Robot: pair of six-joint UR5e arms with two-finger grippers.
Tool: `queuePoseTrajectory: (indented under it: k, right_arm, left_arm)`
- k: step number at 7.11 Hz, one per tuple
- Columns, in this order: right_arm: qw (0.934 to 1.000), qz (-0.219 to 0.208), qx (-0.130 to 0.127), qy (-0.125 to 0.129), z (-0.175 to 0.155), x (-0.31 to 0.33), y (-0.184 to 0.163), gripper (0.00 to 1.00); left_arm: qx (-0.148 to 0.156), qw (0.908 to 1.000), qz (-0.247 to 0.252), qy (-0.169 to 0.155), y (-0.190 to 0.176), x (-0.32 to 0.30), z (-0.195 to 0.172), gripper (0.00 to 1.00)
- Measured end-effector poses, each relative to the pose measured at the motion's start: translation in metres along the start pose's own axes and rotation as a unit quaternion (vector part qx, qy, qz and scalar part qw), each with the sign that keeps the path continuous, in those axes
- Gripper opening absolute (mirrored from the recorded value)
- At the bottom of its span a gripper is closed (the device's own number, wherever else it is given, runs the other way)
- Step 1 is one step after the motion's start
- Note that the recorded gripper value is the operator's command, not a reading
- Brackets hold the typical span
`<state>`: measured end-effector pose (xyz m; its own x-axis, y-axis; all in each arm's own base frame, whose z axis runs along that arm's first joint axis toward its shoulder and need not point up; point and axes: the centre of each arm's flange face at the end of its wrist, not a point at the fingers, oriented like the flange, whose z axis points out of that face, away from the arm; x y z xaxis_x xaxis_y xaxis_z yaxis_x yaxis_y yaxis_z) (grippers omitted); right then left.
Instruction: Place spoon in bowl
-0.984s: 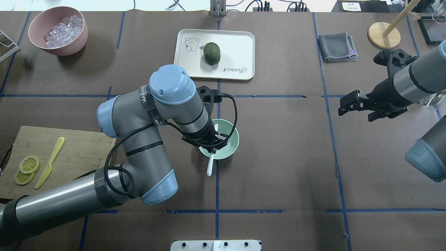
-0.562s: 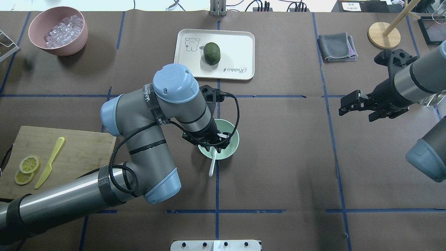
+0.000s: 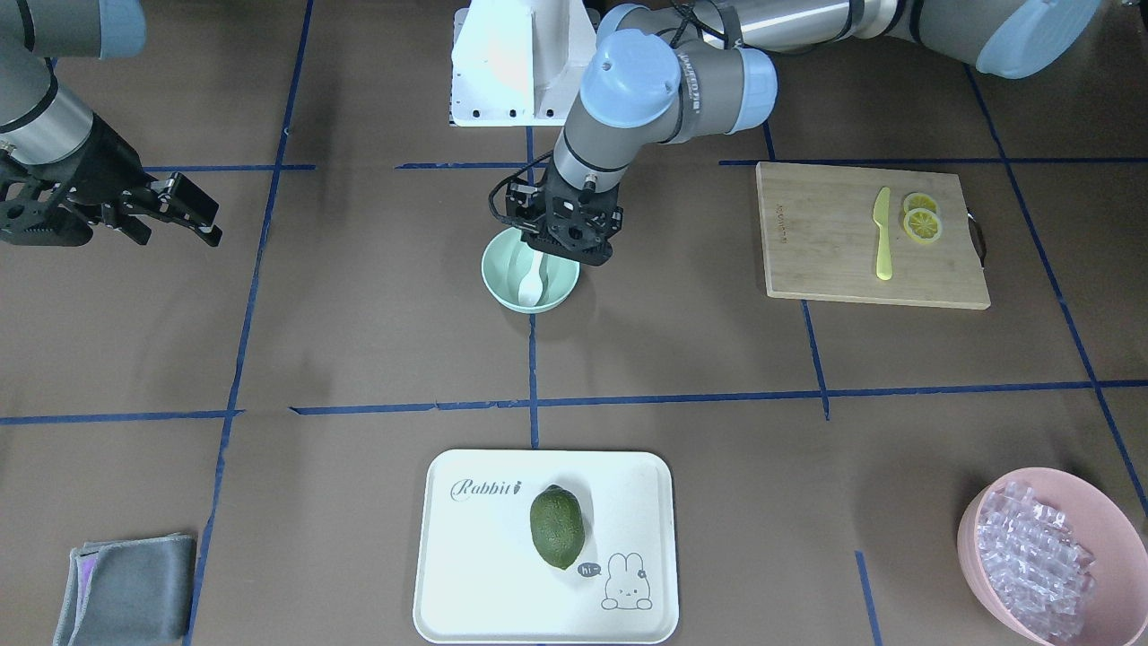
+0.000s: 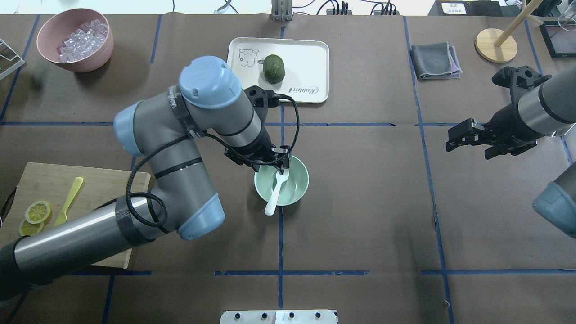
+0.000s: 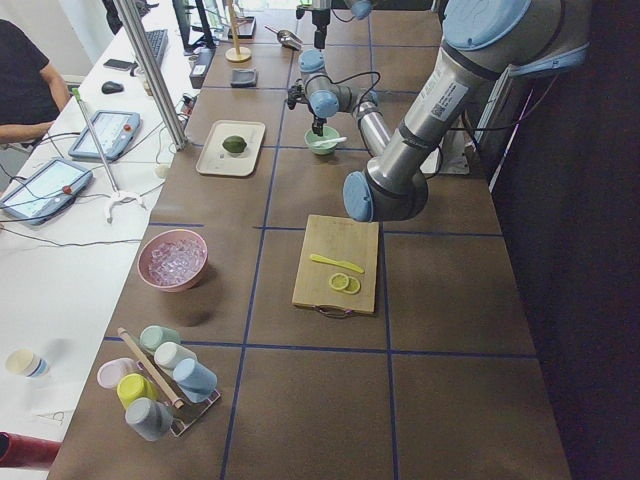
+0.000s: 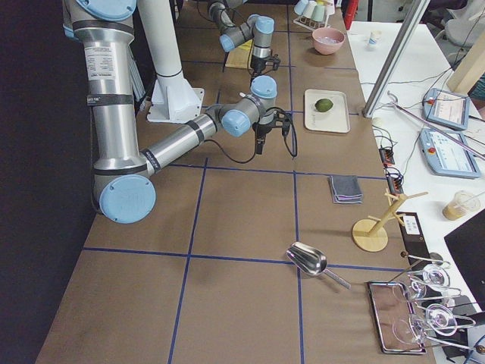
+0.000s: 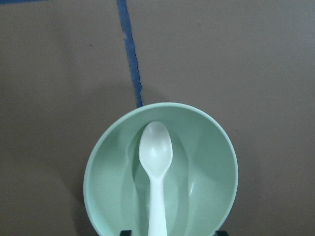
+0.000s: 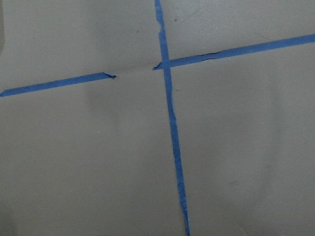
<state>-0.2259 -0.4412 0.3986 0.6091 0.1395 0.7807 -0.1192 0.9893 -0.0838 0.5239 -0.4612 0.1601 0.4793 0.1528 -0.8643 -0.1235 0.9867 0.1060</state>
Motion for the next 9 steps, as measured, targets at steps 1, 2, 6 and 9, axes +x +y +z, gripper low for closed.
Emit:
queuePoseTrajectory:
  k: [1,2,6,9]
  right_arm:
    - [0.9998,-0.014,0.003,0.01,-0.005,0.028,-0.004,0.99]
    - [0.9991,-0.036,0.006,0.021,-0.015,0.067,-0.01,0.99]
    - [0.9921,-0.116,-0.009,0.046,-0.045,0.236,-0.03,0.99]
    - [0.9865,-0.15,-0.029,0.058,-0.052,0.291,-0.037,0.99]
  left_arm:
    - [0.006,0.9999,-0.009,0.0,-0.005,-0.03,-0.018,0.75]
    - [0.016,0.9998,-0.007,-0.006,-0.005,-0.075,-0.038,0.75]
    - [0.03,0.9904,0.092,-0.099,-0.008,-0.345,-0.127,0.79]
    - [-0.021,0.9792,0.103,-0.173,0.018,-0.532,-0.243,1.0]
